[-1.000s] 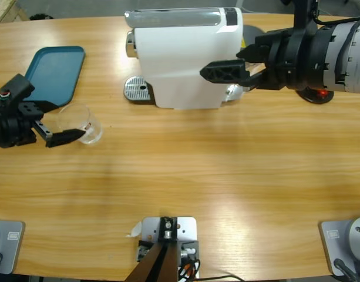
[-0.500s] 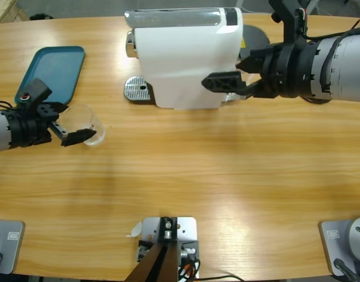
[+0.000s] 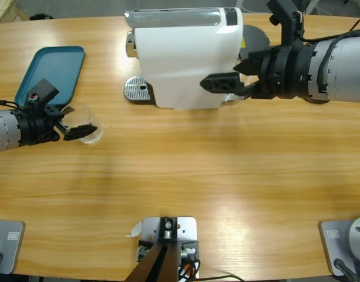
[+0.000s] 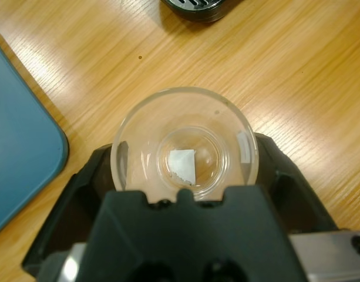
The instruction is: Pour coffee
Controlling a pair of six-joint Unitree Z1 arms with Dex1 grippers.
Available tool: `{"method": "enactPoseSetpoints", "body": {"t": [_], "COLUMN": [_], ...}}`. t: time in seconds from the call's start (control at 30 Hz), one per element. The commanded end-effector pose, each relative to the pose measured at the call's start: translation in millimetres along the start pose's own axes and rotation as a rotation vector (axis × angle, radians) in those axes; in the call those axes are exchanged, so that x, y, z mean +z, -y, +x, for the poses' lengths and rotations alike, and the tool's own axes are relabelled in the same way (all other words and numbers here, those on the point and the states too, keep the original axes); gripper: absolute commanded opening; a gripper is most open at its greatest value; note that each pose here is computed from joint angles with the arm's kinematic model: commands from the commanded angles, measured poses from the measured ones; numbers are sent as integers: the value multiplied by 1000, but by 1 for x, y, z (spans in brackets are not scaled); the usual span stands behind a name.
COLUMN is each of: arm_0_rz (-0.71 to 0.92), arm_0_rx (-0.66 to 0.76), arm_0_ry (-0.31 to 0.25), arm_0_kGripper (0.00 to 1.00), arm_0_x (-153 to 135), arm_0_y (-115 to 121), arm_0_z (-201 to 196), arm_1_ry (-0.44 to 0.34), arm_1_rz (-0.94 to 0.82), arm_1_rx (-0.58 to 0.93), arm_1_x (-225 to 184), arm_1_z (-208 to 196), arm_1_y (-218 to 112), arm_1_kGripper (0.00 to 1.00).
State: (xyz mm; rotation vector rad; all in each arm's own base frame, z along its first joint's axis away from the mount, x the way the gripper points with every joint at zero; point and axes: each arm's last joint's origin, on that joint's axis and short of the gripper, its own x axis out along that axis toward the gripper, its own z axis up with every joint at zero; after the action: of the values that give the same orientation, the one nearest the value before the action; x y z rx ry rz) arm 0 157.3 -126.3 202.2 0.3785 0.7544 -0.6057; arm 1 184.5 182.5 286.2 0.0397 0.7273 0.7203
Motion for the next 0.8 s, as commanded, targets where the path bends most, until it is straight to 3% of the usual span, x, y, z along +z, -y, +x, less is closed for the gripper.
{"method": "enactPoseSetpoints", "body": {"t": [0.03, 0.23, 0.33, 0.4, 0.57, 0.8], "arm_0_rz": [-8, 119, 257, 346, 342, 355], "arm_0_rx": [17, -56, -122, -156, -244, -258], "arm_0_ry": [-28, 66, 68, 58, 110, 103], "arm_0_kGripper": [0, 0, 0, 0, 0, 0], "arm_0_x": [-10, 9, 25, 35, 59, 88], "arm_0_y": [0, 0, -6, -18, -53, -83], "arm_0_z": [3, -15, -17, -15, -4, 42], "arm_1_ry": [-55, -49, -44, -39, -39, -32], "arm_1_rz": [31, 34, 36, 37, 57, 83], "arm_1_rx": [-15, -17, -18, -20, -31, -48], "arm_1_x": [-12, -13, -13, -12, -11, -6], "arm_1_z": [12, 9, 7, 6, 6, 6], "arm_1_y": [9, 10, 11, 11, 19, 33], "arm_1_kGripper": [1000, 1000, 1000, 1000, 1000, 1000]}}
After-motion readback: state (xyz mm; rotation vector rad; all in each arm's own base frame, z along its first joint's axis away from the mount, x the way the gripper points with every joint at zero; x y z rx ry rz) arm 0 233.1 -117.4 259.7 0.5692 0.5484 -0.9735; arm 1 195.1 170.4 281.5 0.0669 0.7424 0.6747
